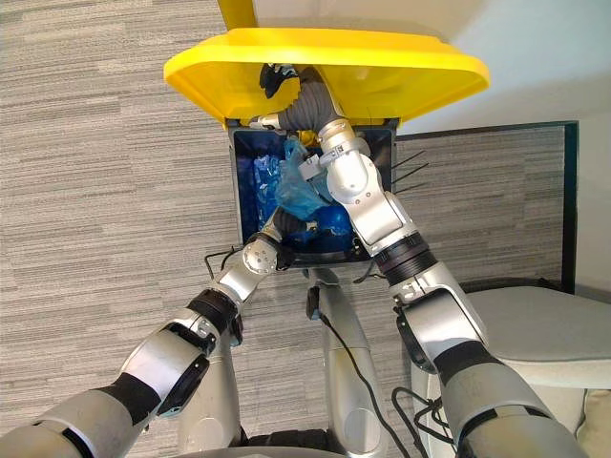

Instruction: Gather rubbish on tea table into small bin, then transfer packed bag to large trash can.

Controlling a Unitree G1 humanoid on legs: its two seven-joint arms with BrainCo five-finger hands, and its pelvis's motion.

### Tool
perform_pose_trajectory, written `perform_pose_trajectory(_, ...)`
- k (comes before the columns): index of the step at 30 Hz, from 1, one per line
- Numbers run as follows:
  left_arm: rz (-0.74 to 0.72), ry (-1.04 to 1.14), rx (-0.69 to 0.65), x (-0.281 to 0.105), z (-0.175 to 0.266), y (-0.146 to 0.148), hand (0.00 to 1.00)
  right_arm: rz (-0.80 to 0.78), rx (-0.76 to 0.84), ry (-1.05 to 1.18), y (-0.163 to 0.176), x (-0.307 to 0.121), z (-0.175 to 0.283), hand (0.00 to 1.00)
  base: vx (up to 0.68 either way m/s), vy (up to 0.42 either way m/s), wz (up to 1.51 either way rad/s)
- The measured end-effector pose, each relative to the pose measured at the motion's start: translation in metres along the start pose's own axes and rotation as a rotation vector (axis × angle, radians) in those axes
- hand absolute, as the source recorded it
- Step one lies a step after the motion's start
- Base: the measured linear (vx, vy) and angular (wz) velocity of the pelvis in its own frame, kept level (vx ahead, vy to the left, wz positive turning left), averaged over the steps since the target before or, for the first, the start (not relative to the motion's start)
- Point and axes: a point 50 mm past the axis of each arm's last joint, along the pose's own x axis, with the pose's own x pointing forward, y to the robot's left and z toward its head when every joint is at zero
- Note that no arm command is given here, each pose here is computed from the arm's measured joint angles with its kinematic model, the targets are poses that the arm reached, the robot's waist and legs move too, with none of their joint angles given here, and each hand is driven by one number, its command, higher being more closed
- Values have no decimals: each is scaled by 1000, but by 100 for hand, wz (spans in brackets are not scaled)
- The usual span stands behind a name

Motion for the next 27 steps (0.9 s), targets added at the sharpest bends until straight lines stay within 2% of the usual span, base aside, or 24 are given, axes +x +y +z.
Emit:
perform_pose_trajectory(6, 18, 37, -9, -11, -17, 0, 0, 35, -11, 106, 9, -39, -30, 0, 76, 28, 16)
perform_pose_trajectory(10, 36, 130, 12, -33, -56, 9, 0, 92, 9, 270, 21, -85, -67, 0, 27, 55, 13)
perform_pose_trajectory(14, 103, 275, 1, -80, -113, 32, 0, 113, 58, 540, 31, -157, -112, 0, -78, 129, 10)
perform_pose_trajectory(16, 157, 356, -44, -110, -138, 39, 0, 130, 83, 648, 37, -197, -121, 0, -125, 128, -24)
perform_pose_trajectory(18, 254, 499, -164, -160, -171, 47, 0, 172, 110, 774, 47, -244, -127, 0, -229, 67, -46)
perform_pose_trajectory(19, 266, 536, -194, -174, -179, 48, 0, 179, 126, 818, 49, -259, -128, 0, -234, 30, -10)
perform_pose_trajectory(21, 312, 643, -281, -223, -197, 44, 0, 192, 189, 1008, 59, -320, -129, 0, -145, -60, 0)
perform_pose_trajectory(23, 319, 681, -318, -248, -200, 39, 0, 225, 195, 1127, 63, -355, -130, 0, -122, -161, -10)
perform_pose_trajectory(27, 328, 735, -438, -273, -202, 18, 0, 171, 171, 1286, 49, -391, -137, 0, -75, -79, -53)
